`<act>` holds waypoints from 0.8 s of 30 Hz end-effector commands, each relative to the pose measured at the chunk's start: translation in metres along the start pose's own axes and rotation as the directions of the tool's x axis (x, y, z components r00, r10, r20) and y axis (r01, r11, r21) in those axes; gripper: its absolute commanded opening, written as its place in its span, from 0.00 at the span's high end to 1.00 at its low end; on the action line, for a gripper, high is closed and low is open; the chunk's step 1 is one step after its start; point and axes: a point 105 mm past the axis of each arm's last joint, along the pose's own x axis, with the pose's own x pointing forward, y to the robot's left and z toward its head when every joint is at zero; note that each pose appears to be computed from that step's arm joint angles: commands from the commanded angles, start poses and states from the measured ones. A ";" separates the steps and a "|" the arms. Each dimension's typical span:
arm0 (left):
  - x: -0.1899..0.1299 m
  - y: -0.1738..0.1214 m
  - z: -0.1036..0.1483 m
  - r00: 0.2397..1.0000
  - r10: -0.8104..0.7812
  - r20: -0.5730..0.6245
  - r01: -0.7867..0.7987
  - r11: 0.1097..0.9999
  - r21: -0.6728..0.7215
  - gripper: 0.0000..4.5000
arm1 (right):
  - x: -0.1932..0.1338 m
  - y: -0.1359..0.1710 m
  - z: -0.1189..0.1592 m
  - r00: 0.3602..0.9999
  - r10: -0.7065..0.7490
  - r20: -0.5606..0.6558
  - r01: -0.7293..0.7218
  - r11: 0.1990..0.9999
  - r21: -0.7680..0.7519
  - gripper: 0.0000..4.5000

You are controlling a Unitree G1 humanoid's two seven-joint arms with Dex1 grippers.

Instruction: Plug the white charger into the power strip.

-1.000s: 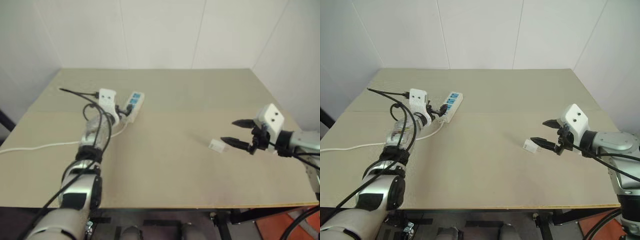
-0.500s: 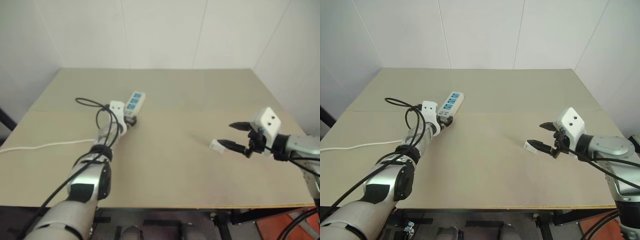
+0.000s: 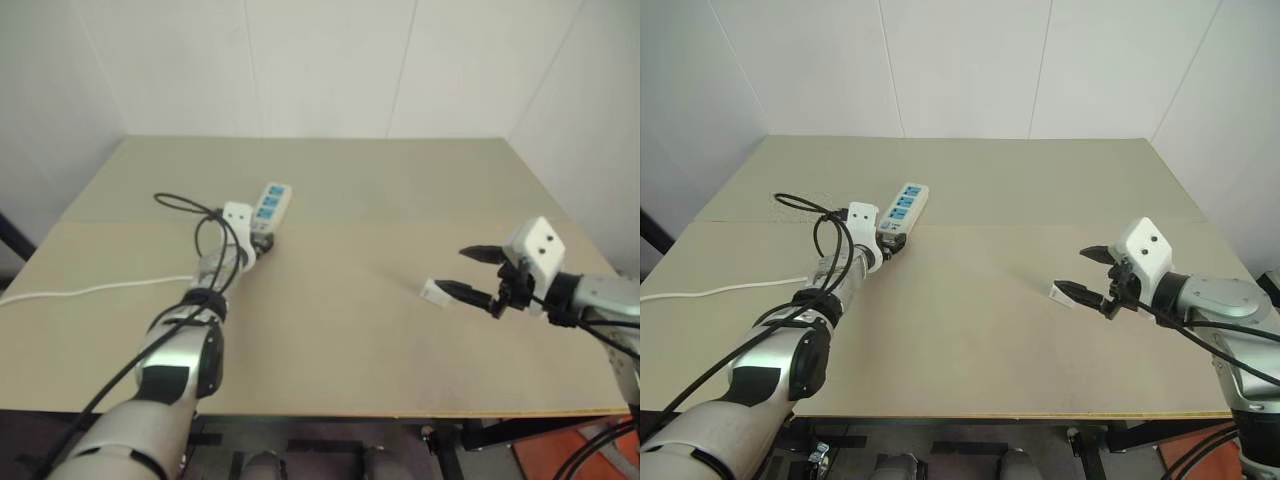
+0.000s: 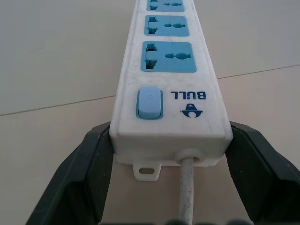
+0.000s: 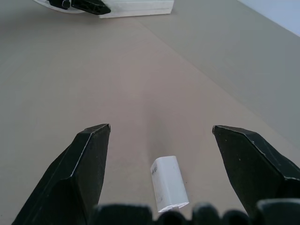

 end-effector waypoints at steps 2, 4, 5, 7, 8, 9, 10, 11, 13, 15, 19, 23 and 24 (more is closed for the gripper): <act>-0.005 -0.017 0.011 0.981 -0.183 0.070 0.175 0.979 0.109 0.28 | -0.008 -0.004 0.009 0.999 -0.037 0.026 0.037 0.999 -0.021 0.08; -0.016 -0.025 0.012 0.943 -0.316 0.103 0.300 0.943 0.147 0.28 | -0.008 -0.004 0.007 0.999 -0.035 0.025 0.036 0.999 -0.019 0.08; -0.021 -0.027 0.012 0.928 -0.356 0.113 0.337 0.929 0.155 0.28 | -0.008 -0.004 0.007 0.999 -0.035 0.025 0.036 0.999 -0.018 0.08; -0.038 -0.033 0.016 0.879 -0.456 0.142 0.430 0.885 0.179 0.28 | -0.008 -0.004 0.006 0.999 -0.033 0.024 0.034 0.999 -0.017 0.08; -0.045 -0.035 0.017 0.858 -0.491 0.151 0.464 0.867 0.184 0.28 | -0.008 -0.004 0.006 0.999 -0.033 0.023 0.033 0.999 -0.016 0.08; -0.051 -0.037 0.018 0.845 -0.512 0.155 0.485 0.855 0.185 0.28 | -0.008 -0.004 0.006 0.999 -0.032 0.023 0.033 0.999 -0.016 0.08; -0.061 -0.039 0.022 0.819 -0.549 0.167 0.519 0.833 0.191 0.28 | -0.008 -0.005 0.006 0.999 -0.031 0.022 0.032 0.999 -0.016 0.08; -0.068 -0.041 0.024 0.800 -0.575 0.174 0.543 0.816 0.197 0.28 | -0.008 -0.005 0.006 0.999 -0.031 0.021 0.031 0.999 -0.017 0.08; -0.087 -0.045 0.027 0.757 -0.631 0.171 0.599 0.774 0.205 0.28 | -0.008 -0.005 0.005 0.999 -0.029 0.020 0.029 0.999 -0.018 0.08; -0.107 -0.048 0.027 0.712 -0.684 0.156 0.652 0.727 0.215 0.28 | -0.008 -0.005 0.006 0.999 -0.026 0.018 0.027 0.999 -0.018 0.08; -0.135 -0.050 0.022 0.653 -0.750 0.103 0.721 0.658 0.217 0.28 | -0.010 -0.005 0.005 1.000 -0.026 0.015 0.026 1.000 -0.016 0.08; -0.147 -0.051 0.010 0.637 -0.770 0.012 0.750 0.624 0.222 0.28 | -0.008 -0.005 0.004 1.000 -0.023 0.015 0.024 1.000 -0.014 0.08; -0.146 -0.052 0.006 0.644 -0.765 -0.003 0.747 0.627 0.220 0.28 | -0.008 -0.004 0.005 1.000 -0.022 0.016 0.023 1.000 -0.013 0.08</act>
